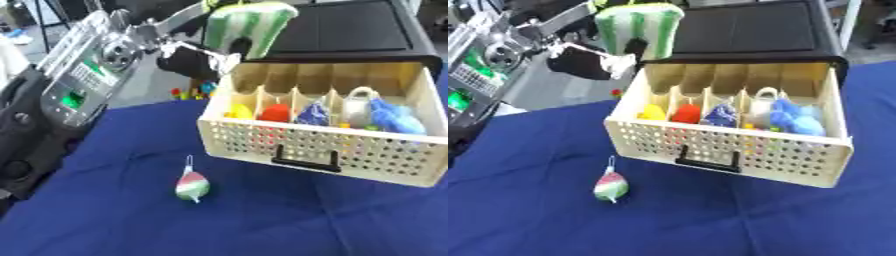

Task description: Pick up objects from table and place into drawer.

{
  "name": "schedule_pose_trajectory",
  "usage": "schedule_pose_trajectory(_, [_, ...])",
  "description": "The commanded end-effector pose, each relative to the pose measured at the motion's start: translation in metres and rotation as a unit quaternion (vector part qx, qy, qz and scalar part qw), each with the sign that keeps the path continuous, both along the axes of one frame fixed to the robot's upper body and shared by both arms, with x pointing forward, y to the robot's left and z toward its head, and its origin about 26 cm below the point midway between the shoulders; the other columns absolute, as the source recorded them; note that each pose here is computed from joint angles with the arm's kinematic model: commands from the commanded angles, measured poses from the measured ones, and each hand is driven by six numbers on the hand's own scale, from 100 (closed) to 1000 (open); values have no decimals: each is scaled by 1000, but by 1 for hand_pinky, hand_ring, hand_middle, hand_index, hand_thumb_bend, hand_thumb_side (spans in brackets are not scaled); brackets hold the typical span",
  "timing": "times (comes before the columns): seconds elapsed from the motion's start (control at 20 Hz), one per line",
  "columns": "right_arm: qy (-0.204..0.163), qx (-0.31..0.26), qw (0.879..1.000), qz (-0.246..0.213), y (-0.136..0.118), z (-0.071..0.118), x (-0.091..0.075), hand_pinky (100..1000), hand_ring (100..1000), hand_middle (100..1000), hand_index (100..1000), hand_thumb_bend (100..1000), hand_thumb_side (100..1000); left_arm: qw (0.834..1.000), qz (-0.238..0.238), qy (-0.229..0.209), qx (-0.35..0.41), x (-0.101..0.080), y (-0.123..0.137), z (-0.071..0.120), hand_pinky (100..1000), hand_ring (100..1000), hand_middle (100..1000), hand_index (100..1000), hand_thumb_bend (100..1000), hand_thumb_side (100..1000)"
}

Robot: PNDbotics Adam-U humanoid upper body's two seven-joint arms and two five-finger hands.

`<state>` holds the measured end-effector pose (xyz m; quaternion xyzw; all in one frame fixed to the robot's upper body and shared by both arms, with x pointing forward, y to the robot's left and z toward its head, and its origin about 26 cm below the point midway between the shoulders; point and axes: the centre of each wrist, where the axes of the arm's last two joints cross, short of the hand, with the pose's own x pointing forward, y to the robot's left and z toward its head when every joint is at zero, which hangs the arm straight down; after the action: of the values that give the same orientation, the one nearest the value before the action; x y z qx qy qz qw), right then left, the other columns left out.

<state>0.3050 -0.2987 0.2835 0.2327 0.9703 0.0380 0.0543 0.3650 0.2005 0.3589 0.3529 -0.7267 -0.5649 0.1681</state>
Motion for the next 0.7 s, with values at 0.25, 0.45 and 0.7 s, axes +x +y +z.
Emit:
schedule_pose_trajectory(0.25, [-15, -5, 1000, 2, 1, 8, -2, 598, 602, 690, 730, 100, 645, 999, -14, 24, 28, 10, 1, 1, 357, 644, 589, 782, 100, 522])
schedule_pose_trajectory(0.45, [-16, -5, 1000, 2, 1, 8, -2, 598, 602, 690, 730, 100, 645, 997, -23, 65, 36, 17, 3, -3, 427, 717, 681, 878, 100, 666])
schedule_pose_trajectory(0.7, [-15, -4, 1000, 2, 1, 8, -2, 598, 601, 691, 730, 100, 650, 996, -21, 71, 42, 19, 4, -1, 533, 809, 793, 969, 100, 619])
